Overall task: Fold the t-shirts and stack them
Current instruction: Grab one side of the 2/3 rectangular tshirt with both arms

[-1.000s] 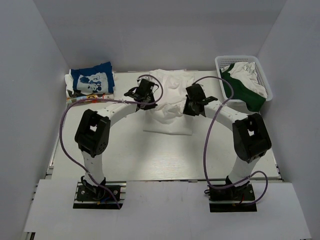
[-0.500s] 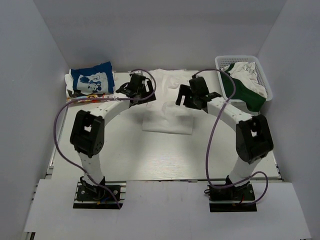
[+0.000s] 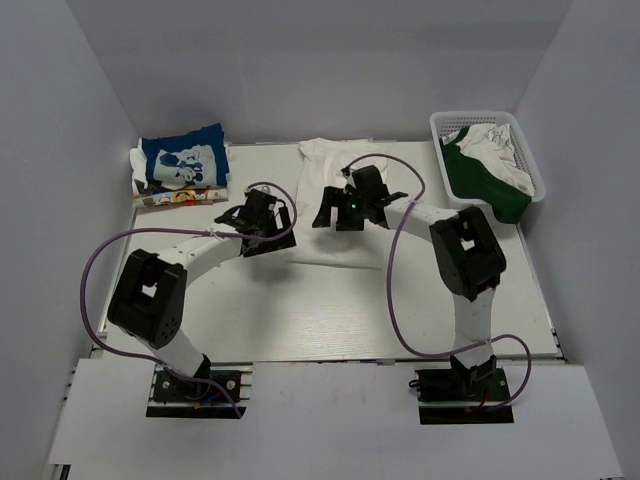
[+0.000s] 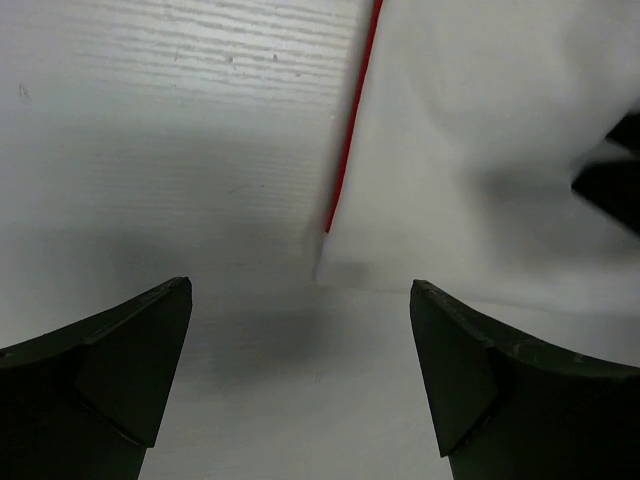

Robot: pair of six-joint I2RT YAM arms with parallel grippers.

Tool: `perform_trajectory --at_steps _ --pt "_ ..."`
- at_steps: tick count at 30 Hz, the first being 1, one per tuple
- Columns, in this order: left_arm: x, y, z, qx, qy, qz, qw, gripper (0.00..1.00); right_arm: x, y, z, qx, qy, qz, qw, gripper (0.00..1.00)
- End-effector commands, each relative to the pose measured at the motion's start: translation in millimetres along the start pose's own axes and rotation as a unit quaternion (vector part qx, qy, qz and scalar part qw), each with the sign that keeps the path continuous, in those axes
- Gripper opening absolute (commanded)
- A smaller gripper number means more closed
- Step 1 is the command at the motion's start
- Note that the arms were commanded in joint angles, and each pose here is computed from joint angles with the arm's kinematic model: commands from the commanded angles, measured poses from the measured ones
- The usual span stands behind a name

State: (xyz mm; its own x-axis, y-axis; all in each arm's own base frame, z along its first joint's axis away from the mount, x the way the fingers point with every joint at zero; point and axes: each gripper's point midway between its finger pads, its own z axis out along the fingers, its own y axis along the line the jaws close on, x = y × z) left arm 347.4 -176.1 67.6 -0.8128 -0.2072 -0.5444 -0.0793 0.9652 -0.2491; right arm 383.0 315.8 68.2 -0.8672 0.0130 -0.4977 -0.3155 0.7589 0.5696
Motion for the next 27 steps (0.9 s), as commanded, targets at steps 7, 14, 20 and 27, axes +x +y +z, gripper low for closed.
perform_trajectory --at_steps 7,14,20,27 --pt "-2.3 -11.9 -13.8 0.033 -0.015 0.023 0.999 1.00 -150.8 -2.4 35.1 -0.024 -0.149 0.022 0.988 0.90" --pt "4.0 -9.9 4.7 0.032 -0.001 0.025 0.999 1.00 -146.8 -37.4 -3.1 0.055 -0.157 -0.004 0.986 0.90" --pt "-5.6 -11.5 29.1 0.019 0.001 0.027 0.999 0.78 -66.1 -55.1 -73.1 0.102 -0.137 0.005 0.985 0.90" --pt "5.5 -15.2 41.4 0.036 0.017 0.032 0.999 0.55 17.6 -71.9 -106.9 0.114 -0.085 0.039 0.989 0.90"
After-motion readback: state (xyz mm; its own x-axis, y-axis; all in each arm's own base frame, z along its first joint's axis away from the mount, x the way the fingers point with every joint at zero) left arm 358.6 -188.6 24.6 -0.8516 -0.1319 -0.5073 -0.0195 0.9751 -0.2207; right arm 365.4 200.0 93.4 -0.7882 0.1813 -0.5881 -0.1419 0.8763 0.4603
